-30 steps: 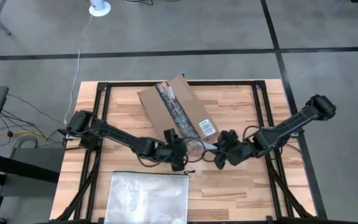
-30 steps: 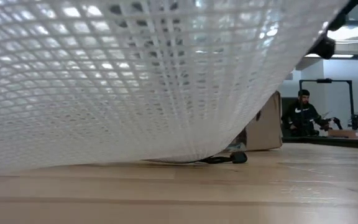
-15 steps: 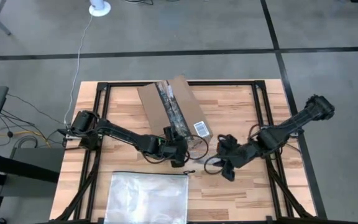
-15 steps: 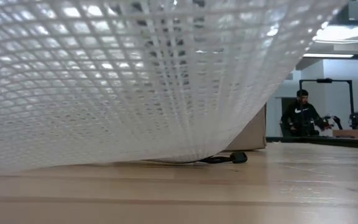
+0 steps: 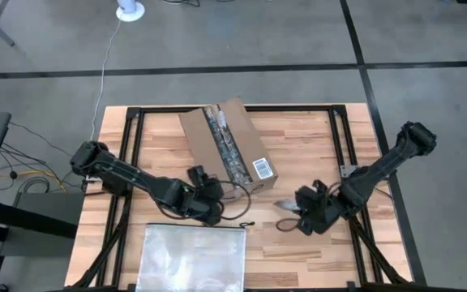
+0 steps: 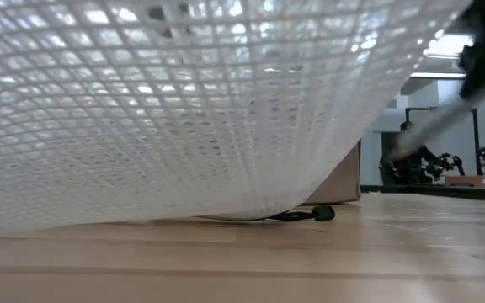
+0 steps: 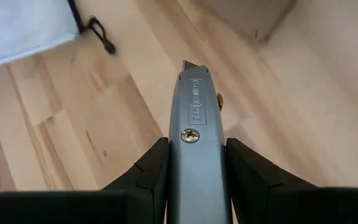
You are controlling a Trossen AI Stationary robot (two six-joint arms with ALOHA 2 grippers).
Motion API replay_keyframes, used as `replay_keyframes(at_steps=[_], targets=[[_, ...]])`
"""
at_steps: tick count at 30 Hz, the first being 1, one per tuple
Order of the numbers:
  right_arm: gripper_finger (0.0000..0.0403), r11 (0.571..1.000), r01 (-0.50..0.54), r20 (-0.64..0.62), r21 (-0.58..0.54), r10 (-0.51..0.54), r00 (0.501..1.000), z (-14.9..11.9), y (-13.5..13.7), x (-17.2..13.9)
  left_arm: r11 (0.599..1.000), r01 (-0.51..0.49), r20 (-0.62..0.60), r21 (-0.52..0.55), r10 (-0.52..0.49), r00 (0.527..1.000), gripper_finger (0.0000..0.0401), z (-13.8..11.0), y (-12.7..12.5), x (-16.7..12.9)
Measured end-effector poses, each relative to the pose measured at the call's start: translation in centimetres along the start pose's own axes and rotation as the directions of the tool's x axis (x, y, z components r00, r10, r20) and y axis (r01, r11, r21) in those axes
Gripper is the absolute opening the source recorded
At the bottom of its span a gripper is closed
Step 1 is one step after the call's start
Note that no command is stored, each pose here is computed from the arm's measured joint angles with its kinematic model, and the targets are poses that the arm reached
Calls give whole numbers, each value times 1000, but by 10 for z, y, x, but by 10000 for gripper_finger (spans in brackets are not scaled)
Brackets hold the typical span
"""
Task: Unpack boxes
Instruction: Open the box using the cutter
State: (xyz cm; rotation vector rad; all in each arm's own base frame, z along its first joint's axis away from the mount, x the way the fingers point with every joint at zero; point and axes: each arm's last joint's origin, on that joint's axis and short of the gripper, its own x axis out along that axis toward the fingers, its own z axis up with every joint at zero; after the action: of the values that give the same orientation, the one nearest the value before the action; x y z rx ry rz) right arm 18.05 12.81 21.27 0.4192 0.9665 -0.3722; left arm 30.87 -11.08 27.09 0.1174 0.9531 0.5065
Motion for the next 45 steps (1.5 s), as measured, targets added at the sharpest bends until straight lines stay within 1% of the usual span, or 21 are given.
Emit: replay_keyframes(at_steps=[1, 4, 6, 8, 11, 14, 16, 17, 18, 20, 21, 23, 26, 28, 31, 33, 35, 37, 38, 42, 45], targets=[[108, 1000, 1, -1, 25, -1, 1000, -7, -3, 5, 1000, 11, -3, -22, -11, 1000, 256, -2, -1, 2], [109, 994, -2, -8, 109, 3, 1000, -23, -11, 19, 992, 102, -1, -73, -103, 995, 256, -3, -5, 9], [138, 987, -18, -16, 160, 21, 1000, -31, -14, 25, 984, 150, 9, -91, -150, 989, 256, 1, -7, 14], [184, 982, -28, -23, 184, 33, 999, -38, -17, 29, 983, 161, 26, -93, -159, 987, 256, 4, -7, 16], [241, 984, -44, -25, 171, 49, 999, -40, -15, 27, 982, 155, 36, -111, -152, 988, 256, 9, -2, 19], [263, 986, -127, 7, 107, 127, 992, -25, 1, 11, 985, 133, 17, -111, -132, 991, 256, 13, 6, 20], [266, 984, -180, 76, 15, 178, 981, -6, 14, -5, 986, 126, 16, -110, -125, 992, 256, 16, 10, 21], [266, 983, -177, 135, -43, 181, 974, 5, 19, -11, 986, 122, 16, -111, -121, 992, 256, 17, 11, 23], [266, 984, -141, 202, -109, 161, 966, 16, 21, -15, 986, 119, 17, -114, -118, 993, 256, 18, 13, 24], [267, 975, -7, 321, -220, 79, 944, 40, 19, -18, 987, 113, 18, -117, -112, 994, 256, 20, 17, 27], [267, 964, 58, 358, -261, 41, 933, 51, 16, -17, 987, 112, 20, -117, -111, 994, 256, 20, 18, 27], [268, 937, 156, 390, -314, -22, 921, 72, 6, -10, 986, 114, 27, -123, -111, 993, 256, 22, 18, 28], [268, 912, 187, 394, -366, -30, 918, 95, -5, 1, 984, 124, 54, -125, -118, 992, 256, 24, 17, 27], [268, 889, 196, 417, -414, -7, 909, 108, -7, 6, 984, 127, 58, -121, -121, 991, 256, 24, 15, 26], [269, 832, 207, 413, -514, 29, 910, 117, -7, 17, 983, 127, 57, -131, -120, 991, 256, 23, 14, 26], [269, 805, 181, 371, -565, 52, 927, 118, -6, 27, 982, 127, 56, -136, -120, 991, 256, 22, 14, 25], [269, 782, 188, 342, -594, 34, 939, 118, -6, 40, 982, 126, 57, -141, -118, 991, 256, 23, 14, 25], [269, 751, 212, 331, -626, 9, 944, 119, -6, 53, 981, 124, 58, -146, -117, 991, 256, 23, 14, 25], [268, 742, 223, 333, -632, 1, 943, 121, -6, 59, 981, 124, 58, -149, -117, 991, 256, 23, 14, 25], [255, 750, 248, 354, -613, -21, 935, 130, -10, 76, 981, 123, 58, -150, -116, 992, 256, 22, 14, 25], [232, 759, 252, 356, -600, -28, 934, 133, -13, 81, 981, 122, 58, -151, -115, 992, 256, 22, 14, 25]])
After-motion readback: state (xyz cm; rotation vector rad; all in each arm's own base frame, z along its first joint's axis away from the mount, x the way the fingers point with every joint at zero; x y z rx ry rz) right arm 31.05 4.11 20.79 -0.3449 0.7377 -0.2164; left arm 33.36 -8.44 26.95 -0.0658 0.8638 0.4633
